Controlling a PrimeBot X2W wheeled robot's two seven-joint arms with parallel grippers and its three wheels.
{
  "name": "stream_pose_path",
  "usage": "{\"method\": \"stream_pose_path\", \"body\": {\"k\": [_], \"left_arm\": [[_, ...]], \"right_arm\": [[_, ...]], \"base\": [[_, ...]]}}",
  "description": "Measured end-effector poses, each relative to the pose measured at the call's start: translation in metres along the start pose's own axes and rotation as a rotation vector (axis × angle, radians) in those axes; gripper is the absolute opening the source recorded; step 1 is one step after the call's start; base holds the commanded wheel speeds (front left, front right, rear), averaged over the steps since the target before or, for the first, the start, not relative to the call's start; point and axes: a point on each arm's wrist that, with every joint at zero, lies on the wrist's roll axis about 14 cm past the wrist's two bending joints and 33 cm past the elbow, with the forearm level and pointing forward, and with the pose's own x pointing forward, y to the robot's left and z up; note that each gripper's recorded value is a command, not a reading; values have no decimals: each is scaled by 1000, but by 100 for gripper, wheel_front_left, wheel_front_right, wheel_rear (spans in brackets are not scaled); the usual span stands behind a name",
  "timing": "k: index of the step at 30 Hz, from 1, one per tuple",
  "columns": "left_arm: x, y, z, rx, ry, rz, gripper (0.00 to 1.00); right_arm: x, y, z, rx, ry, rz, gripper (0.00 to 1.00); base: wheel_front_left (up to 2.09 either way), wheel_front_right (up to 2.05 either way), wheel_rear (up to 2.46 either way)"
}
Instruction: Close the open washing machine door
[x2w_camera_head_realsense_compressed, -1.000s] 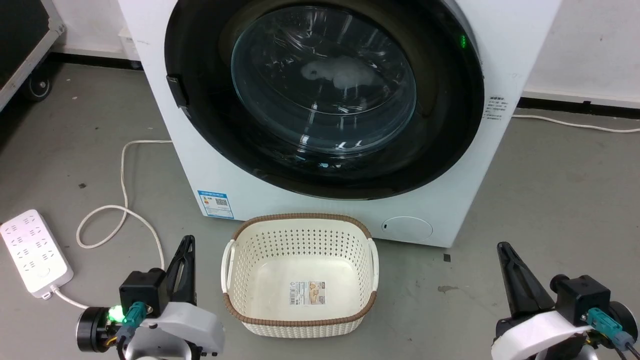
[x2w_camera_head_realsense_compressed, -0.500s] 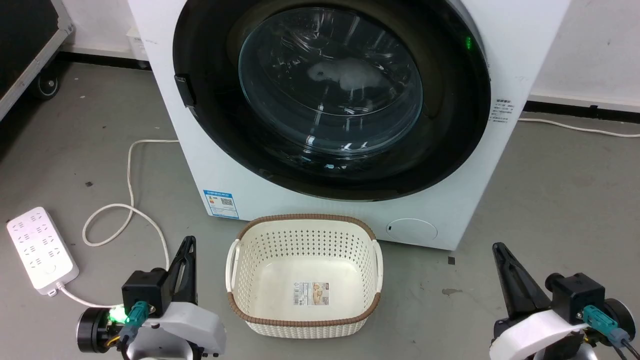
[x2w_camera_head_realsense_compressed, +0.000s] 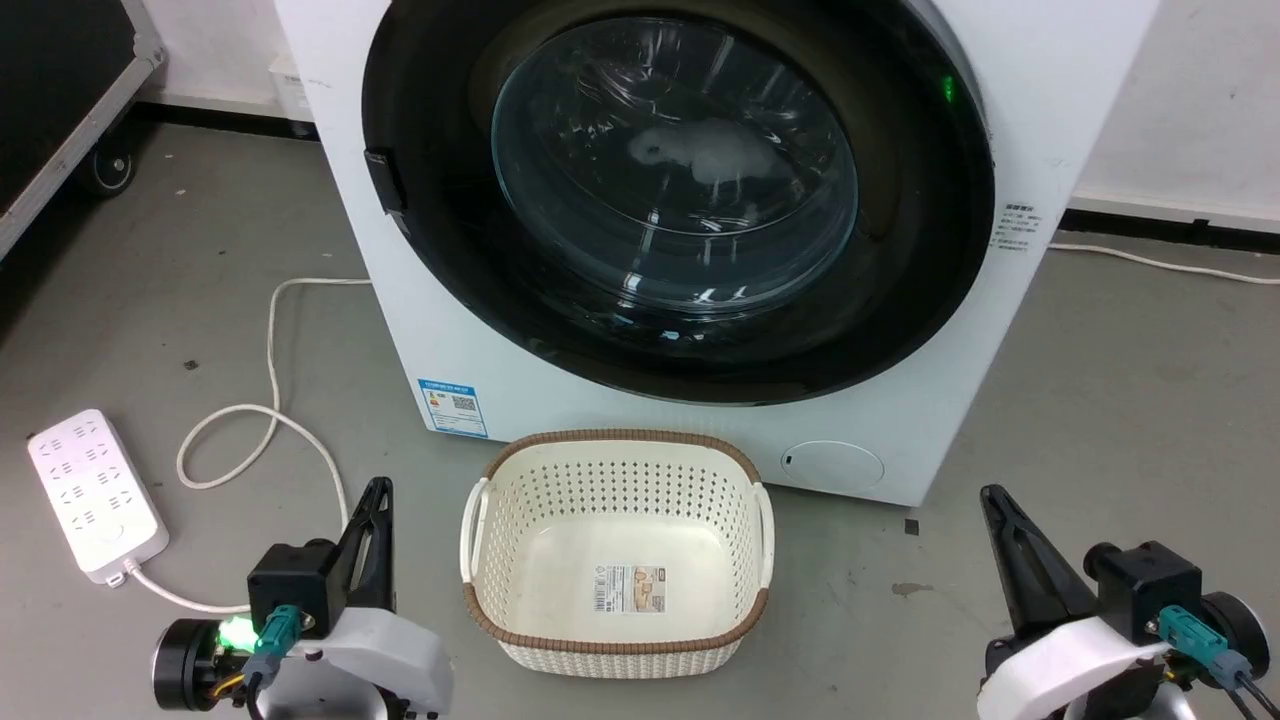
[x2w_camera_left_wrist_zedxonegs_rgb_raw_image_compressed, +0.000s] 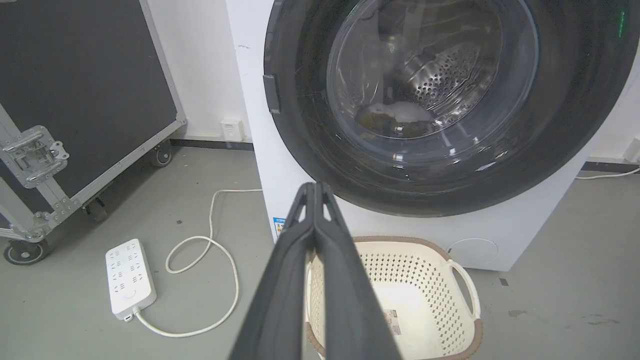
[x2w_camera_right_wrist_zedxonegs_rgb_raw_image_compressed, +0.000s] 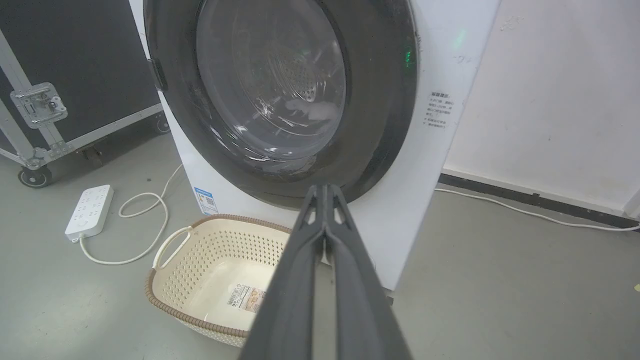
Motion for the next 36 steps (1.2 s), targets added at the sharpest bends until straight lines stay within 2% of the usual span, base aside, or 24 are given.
{"method": "stream_pose_path", "body": {"k": [36], "left_arm": [[-10, 8, 2, 21, 16, 36, 0]], "right_arm": [[5, 11, 3, -29, 20, 35, 0]], "base": [[0, 0, 0]]}}
